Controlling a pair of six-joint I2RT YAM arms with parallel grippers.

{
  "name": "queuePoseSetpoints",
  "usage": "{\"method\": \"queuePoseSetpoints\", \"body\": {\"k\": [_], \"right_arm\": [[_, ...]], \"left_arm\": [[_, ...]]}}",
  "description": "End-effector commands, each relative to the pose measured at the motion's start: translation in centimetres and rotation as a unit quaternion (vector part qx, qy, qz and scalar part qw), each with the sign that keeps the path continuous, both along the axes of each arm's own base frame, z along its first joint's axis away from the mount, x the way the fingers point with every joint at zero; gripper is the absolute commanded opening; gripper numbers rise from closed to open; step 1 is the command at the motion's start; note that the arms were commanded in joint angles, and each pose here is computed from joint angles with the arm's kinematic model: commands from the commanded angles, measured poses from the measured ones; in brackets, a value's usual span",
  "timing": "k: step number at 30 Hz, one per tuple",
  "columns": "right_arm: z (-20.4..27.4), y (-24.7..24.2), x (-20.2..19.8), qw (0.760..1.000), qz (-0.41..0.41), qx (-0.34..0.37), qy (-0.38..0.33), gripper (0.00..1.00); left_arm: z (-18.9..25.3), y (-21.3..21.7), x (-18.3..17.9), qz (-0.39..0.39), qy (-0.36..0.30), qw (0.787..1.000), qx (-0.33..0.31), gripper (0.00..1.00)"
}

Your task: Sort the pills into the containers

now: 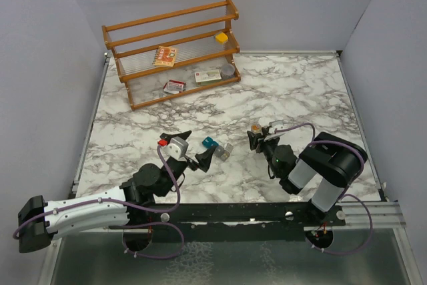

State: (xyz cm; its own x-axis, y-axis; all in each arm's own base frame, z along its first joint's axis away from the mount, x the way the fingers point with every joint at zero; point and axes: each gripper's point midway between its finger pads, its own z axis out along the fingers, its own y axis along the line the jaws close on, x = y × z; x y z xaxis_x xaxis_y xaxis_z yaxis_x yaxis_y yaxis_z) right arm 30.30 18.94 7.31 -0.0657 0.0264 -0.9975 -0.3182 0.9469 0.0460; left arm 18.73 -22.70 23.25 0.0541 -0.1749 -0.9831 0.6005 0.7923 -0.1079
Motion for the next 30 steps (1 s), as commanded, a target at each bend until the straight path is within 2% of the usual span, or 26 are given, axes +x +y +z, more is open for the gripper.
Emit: {"method": "queuePoseSetpoints", "body": {"k": [1,11,12,16,20,24,30], "right_arm": [[3.1,0.1,-0.4,0.994,0.004,0.101,-0.049,0.02],[-0.1,0.2,-2.1,0.996,0.033,0.086,0.002,0.02],[-0.3,0.2,-2.3,0.996,0.034,0.086,0.007,0.08],[-0.7,-0.5,-2.8,0.996,0.027,0.083,0.016,0.49],[-0.4,-0.8,-3.1,0.997,0.028,0.069,0.008,0.77],[-0.5,-0.7,-3.3,0.997,0.027,0.066,0.009,0.84],[0.2,-0.7,-3.8,0.997,0.031,0.075,0.003,0.85]], "left_arm": [[-0.1,-0.4,-0.1,-0.009,-0.004,1.0,0.01,0.99],[-0.6,-0.2,-0.1,-0.008,-0.001,1.0,0.013,0.99],[-0.6,-0.2,-0.1,-0.006,-0.001,1.0,0.012,0.99],[-0.4,0.0,0.0,-0.001,-0.001,1.0,0.009,0.99],[0.1,0.2,0.1,0.005,-0.003,1.0,0.0,0.99],[0.7,0.6,0.1,0.009,-0.008,1.0,-0.007,0.99],[1.0,0.9,-0.1,0.006,-0.009,1.0,-0.022,0.99]]}}
